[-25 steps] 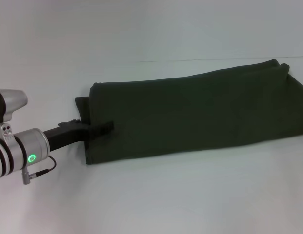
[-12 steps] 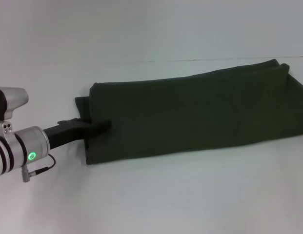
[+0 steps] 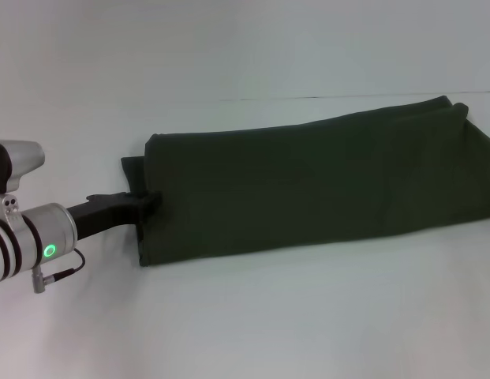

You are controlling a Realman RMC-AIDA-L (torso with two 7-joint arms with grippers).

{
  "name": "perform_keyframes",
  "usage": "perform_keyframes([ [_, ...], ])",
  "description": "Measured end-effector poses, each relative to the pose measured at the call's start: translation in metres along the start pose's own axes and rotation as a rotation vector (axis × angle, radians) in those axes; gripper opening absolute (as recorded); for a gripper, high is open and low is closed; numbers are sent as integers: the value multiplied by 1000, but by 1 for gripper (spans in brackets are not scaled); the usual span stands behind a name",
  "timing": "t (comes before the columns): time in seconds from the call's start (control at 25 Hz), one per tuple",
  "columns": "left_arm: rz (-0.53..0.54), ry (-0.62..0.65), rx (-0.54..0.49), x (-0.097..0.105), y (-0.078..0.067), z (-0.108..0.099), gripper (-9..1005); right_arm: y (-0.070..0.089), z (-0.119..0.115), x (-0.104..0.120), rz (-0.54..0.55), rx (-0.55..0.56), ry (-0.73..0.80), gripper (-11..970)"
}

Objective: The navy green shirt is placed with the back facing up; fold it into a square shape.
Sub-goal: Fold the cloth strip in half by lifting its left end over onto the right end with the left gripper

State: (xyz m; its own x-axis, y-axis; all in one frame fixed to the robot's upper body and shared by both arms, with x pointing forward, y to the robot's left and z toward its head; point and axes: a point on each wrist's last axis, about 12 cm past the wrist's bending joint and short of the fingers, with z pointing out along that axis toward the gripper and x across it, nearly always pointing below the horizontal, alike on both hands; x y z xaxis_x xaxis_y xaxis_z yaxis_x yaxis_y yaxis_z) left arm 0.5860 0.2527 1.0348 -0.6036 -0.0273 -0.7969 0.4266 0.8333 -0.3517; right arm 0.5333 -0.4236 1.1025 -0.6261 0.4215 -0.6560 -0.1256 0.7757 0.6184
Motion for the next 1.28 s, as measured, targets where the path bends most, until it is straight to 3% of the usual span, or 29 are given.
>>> perform_keyframes([
  [0.16,-1,0,0,0,0,0,324,0,0,-1,0,0,-2,687],
  [0.24,2,0,1,-1,-1,1,95,-1,1,-1,-2,7,-5,687],
  [0.72,-3,-3,4,-4,-1,2,1,0,14,-13,-38,75,15,686],
  [1.04,-14,-4,1,-5,0,1,0,-2,33,-29,-62,214,43,686],
  [1.28,-20,-5,0,-6,0,1,1,0,52,-27,-86,271,73,687],
])
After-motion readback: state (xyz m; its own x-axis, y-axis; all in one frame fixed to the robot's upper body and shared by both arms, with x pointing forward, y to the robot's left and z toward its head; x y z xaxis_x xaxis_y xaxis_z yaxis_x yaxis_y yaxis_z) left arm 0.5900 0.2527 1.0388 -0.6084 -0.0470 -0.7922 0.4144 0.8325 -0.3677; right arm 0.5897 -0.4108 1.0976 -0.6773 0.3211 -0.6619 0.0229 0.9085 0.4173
